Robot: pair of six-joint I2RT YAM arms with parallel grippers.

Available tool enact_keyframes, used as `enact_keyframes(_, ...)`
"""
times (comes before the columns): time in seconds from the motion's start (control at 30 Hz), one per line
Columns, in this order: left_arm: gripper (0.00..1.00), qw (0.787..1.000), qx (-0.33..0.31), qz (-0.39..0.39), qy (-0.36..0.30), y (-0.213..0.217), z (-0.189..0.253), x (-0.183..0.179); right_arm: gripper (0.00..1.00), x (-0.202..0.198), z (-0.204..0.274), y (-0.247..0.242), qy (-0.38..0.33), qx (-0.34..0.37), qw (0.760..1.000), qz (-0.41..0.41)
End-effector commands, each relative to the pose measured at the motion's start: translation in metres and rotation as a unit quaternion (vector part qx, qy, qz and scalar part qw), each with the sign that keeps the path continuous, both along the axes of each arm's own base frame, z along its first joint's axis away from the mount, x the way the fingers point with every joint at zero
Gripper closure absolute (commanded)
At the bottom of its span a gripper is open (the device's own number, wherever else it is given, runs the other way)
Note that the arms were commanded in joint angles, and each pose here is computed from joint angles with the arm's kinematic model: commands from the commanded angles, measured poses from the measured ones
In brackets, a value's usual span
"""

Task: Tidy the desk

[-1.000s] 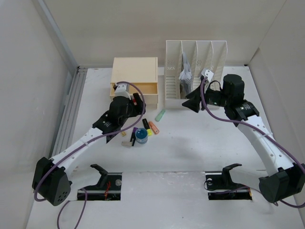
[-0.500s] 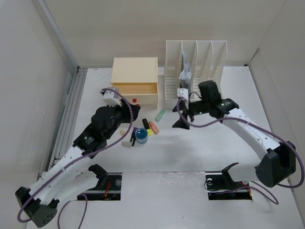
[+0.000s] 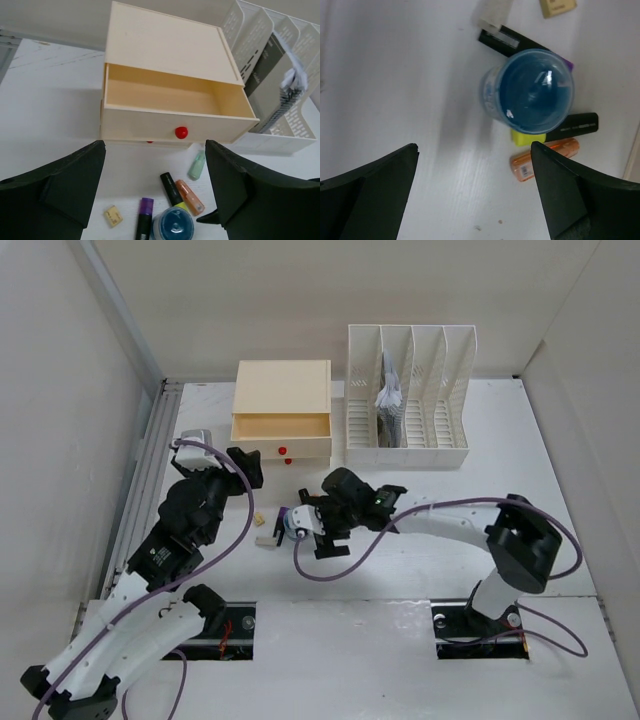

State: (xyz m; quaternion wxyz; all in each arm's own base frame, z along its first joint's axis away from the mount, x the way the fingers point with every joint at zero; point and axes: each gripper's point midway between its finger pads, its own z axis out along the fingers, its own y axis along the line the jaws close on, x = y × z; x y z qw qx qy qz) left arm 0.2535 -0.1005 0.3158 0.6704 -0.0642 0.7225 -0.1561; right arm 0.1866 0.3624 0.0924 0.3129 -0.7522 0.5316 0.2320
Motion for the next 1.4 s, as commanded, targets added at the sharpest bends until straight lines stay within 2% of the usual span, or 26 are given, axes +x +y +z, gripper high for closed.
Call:
enact_keyframes(0.0,0.21,0.999,0.000,0.027,-0.033,0.017,0.015,-0.001,0.01,0.046,0.039,0.034,-0.078,0.054,0.994,-0.045)
enact_keyframes(0.27,0.20,0.999,0.000,0.012,-0.033,0.013,0.010,-0.004,0.01,0.064,0.037,0.063,-0.061,0.064,0.994,-0.071)
enact_keyframes(0.5,0.20,0.999,-0.003,0.007,-0.037,0.013,0.013,-0.006,0.00,0.047,0.010,0.070,0.001,0.038,0.999,-0.037)
enact_keyframes(0.77,0.19,0.999,-0.005,0.007,-0.041,0.014,0.015,-0.008,0.00,0.044,-0.006,0.073,0.022,0.027,0.999,-0.037)
enact_keyframes(0.9,0.19,0.999,-0.005,0.007,-0.041,0.014,0.015,-0.008,0.05,0.047,-0.012,0.073,0.025,0.021,0.998,-0.045)
enact_keyframes(1.03,0.19,0.999,-0.005,0.007,-0.041,0.014,0.015,-0.008,0.19,0.047,-0.011,0.075,0.027,0.025,0.998,-0.048)
enact_keyframes(1.07,0.19,0.999,-0.005,0.007,-0.041,0.014,0.015,-0.008,0.29,0.047,-0.011,0.075,0.027,0.025,0.998,-0.048)
enact_keyframes(1.13,0.19,0.999,-0.005,0.007,-0.041,0.014,0.015,-0.008,0.39,0.047,-0.011,0.075,0.027,0.025,0.998,-0.048)
enact_keyframes(1.17,0.19,0.999,-0.005,0.007,-0.041,0.014,0.015,-0.008,0.49,0.046,-0.013,0.073,0.030,0.019,0.998,-0.049)
enact_keyframes(1.23,0.19,0.999,-0.005,0.007,-0.041,0.014,0.015,-0.008,0.57,0.043,-0.011,0.071,0.036,0.017,0.998,-0.046)
enact_keyframes(1.27,0.19,0.999,-0.005,0.007,-0.041,0.014,0.015,-0.008,0.65,0.042,-0.005,0.069,0.034,0.020,0.998,-0.046)
enact_keyframes(1.37,0.19,0.999,-0.008,0.007,-0.044,0.015,0.015,-0.009,0.76,0.035,0.024,0.068,0.036,0.035,0.998,-0.036)
